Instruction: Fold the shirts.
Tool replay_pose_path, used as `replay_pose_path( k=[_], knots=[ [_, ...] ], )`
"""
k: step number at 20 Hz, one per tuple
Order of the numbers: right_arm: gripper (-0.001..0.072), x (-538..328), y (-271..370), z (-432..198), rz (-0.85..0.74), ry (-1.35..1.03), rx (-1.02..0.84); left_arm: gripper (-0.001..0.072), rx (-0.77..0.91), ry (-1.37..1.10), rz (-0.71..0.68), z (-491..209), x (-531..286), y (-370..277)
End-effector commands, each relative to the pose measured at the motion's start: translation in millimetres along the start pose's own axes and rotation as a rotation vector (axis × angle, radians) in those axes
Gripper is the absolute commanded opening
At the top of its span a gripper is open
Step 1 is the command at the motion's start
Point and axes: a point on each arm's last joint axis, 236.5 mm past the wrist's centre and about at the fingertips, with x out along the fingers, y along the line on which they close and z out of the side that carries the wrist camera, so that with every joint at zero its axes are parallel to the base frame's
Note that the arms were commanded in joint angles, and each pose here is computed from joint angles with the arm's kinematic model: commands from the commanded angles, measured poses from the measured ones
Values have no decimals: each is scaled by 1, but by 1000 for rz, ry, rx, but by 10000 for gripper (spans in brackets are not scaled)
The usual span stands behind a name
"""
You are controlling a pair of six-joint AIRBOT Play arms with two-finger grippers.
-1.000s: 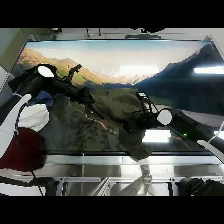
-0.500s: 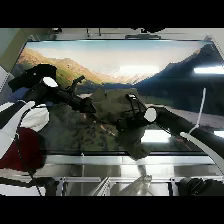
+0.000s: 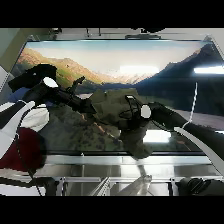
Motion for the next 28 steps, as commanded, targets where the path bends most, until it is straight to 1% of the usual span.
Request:
replay_pose_path(
  k=[1,4,6,8,10,12,14,15,16,17,18,19,21,22,24,25,28],
  knots=[
    [14,-4,-11,-4,-26,27,28,18,-4,-1,0,0,-2,2],
    [13,-30,-30,0,-39,25,62,18,-22,-58,-5,8,-22,6],
    [13,-67,-50,12,-47,-36,100,19,-28,-135,-93,17,-53,-12],
    [13,-122,-65,25,-19,-149,154,18,-10,-254,-221,27,-101,-43],
    [13,-202,-51,41,89,-353,118,18,57,-378,-325,32,-150,-81],
    [13,-298,-19,44,175,-627,-4,18,153,-485,-469,24,-200,-136],
    [13,-399,18,27,192,-928,-158,18,298,-586,-676,1,-259,-213],
    [13,-450,36,9,178,-1092,-229,17,403,-621,-756,-20,-287,-252],
    [14,-493,52,-13,165,-1232,-288,16,508,-646,-787,-41,-308,-285],
    [13,-529,65,-38,150,-1358,-339,16,612,-673,-763,-62,-323,-315],
    [13,-553,73,-61,133,-1453,-368,16,695,-706,-707,-78,-334,-339],
    [14,-563,77,-77,126,-1495,-387,18,748,-746,-643,-88,-341,-356],
    [14,-556,80,-86,150,-1461,-377,24,777,-846,-439,-87,-347,-365],
    [14,-542,78,-80,154,-1404,-368,25,755,-879,-311,-79,-346,-354],
    [14,-508,67,-59,159,-1264,-330,25,668,-896,-147,-58,-337,-321],
    [14,-487,58,-46,160,-1188,-306,25,629,-877,-117,-46,-327,-303],
    [14,-405,20,-2,161,-948,-189,24,455,-734,-97,4,-264,-233]
  ],
)
